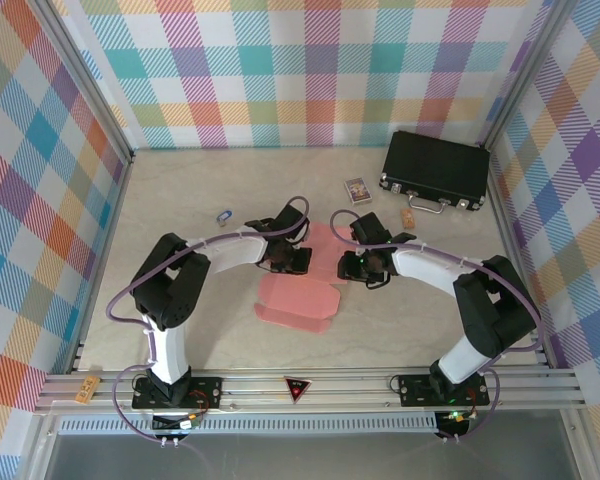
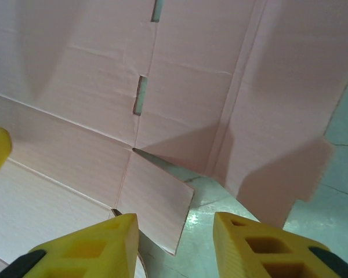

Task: Fold the paper box

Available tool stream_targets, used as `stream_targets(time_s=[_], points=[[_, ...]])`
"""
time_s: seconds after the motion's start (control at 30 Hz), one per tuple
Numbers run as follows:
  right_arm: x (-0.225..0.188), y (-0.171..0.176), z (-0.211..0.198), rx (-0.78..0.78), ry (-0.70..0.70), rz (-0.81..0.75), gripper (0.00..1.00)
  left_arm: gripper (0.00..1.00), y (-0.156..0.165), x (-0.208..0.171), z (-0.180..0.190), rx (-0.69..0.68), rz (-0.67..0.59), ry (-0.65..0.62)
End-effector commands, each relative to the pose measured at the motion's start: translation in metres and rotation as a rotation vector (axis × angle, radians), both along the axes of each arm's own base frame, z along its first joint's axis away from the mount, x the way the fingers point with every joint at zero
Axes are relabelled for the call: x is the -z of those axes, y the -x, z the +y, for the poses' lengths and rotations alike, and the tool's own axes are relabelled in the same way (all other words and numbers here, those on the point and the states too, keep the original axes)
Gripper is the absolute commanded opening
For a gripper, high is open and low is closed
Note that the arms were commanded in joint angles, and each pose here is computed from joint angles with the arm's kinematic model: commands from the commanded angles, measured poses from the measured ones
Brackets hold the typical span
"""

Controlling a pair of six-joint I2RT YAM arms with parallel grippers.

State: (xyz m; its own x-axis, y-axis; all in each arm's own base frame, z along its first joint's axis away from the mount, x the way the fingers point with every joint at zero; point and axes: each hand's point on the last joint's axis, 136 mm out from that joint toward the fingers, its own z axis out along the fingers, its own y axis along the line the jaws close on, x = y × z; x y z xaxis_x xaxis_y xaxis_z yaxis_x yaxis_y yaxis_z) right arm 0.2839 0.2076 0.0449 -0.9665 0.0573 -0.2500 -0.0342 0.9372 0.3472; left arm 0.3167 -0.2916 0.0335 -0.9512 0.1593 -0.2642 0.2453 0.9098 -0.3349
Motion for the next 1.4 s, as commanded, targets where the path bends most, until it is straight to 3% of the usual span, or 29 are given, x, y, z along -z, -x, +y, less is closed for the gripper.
stream_targets(time_s=[0.0,0.53,0.93,1.37], points=[[0.0,0.0,-0.001,0.028,-0.012,0.009,0.4,0.0,0.005,0.004,-0.006,0.01,0.006,0.0],[-0.01,-0.004,0.031,-0.048,-0.171,0.011,0.37,0.0,0.016,0.028,0.01,0.035,0.019,-0.103],[0.0,-0.003,-0.01,0.064,0.035,0.002,0.38,0.0,0.017,0.031,0.012,0.038,0.018,-0.121],[0.018,0.001,0.015,0.019,-0.073,0.08,0.38,0.0,0.017,0.034,0.012,0.041,0.021,-0.127]])
